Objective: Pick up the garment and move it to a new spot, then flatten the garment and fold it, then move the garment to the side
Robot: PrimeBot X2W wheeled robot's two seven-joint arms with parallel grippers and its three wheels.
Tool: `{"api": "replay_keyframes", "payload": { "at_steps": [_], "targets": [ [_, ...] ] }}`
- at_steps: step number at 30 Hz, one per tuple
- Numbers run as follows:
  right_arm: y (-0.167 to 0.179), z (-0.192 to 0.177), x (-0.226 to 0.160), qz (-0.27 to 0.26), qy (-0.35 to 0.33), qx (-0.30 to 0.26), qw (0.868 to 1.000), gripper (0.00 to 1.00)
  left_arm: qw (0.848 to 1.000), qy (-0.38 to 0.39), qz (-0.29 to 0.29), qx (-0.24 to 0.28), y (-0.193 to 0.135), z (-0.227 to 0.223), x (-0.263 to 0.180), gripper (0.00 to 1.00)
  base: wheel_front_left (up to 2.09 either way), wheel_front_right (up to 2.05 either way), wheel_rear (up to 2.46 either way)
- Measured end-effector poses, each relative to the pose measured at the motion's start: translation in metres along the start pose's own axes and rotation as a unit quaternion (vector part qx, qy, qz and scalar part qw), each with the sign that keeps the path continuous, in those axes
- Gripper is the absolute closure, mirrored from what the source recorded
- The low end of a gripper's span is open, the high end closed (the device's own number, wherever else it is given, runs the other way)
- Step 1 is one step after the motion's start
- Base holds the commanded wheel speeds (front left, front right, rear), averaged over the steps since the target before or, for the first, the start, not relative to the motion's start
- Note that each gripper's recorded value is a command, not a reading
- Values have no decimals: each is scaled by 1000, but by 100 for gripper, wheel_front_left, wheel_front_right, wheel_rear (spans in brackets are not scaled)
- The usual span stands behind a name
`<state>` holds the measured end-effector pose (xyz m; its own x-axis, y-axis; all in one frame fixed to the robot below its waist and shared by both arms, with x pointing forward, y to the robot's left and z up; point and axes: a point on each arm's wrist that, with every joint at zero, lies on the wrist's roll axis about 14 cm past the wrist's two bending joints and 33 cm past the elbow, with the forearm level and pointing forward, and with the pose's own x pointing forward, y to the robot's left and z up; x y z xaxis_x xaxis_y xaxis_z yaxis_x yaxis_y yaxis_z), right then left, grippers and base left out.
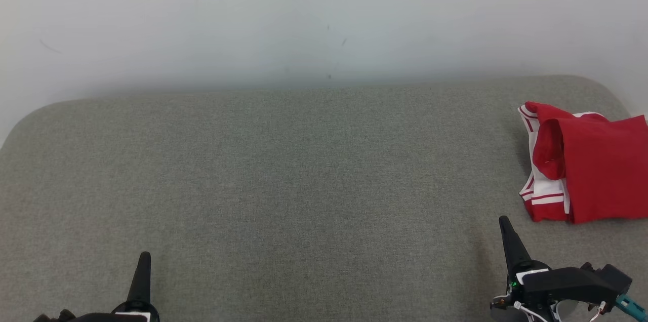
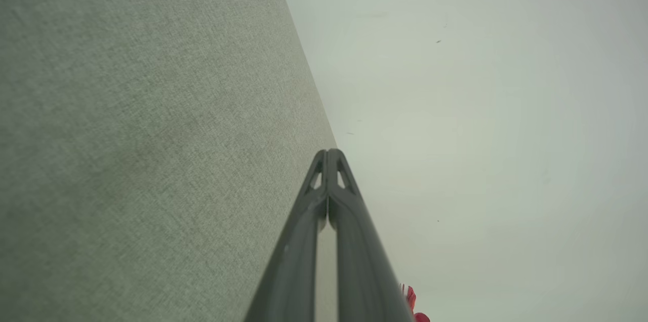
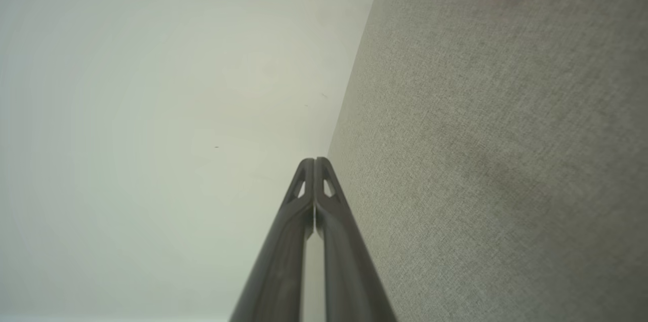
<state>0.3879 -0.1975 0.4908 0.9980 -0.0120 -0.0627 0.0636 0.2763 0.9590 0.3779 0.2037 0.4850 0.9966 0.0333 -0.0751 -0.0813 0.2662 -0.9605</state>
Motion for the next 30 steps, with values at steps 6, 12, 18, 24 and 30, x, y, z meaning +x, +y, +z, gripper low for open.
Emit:
{"api": "replay_keyframes", "payload": {
  "at_steps": [6,12,18,24,30],
  "targets": [
    [3,1,0,5,-1,26,1000,100,1000,1,-6,-25,-4,0,2,100,0,0,0],
    [5,2,0,10,0,51,999,100,999,4,-12,-49,-7,0,3,100,0,0,0],
    [8,4,1,15,0,72,997,100,997,6,-17,-73,-10,0,4,100,0,0,0],
    [10,5,1,20,0,95,995,100,995,8,-21,-92,-13,0,5,100,0,0,0],
    [13,6,1,27,1,116,993,100,993,11,-29,-113,-18,0,7,100,0,0,0]
  ]
}}
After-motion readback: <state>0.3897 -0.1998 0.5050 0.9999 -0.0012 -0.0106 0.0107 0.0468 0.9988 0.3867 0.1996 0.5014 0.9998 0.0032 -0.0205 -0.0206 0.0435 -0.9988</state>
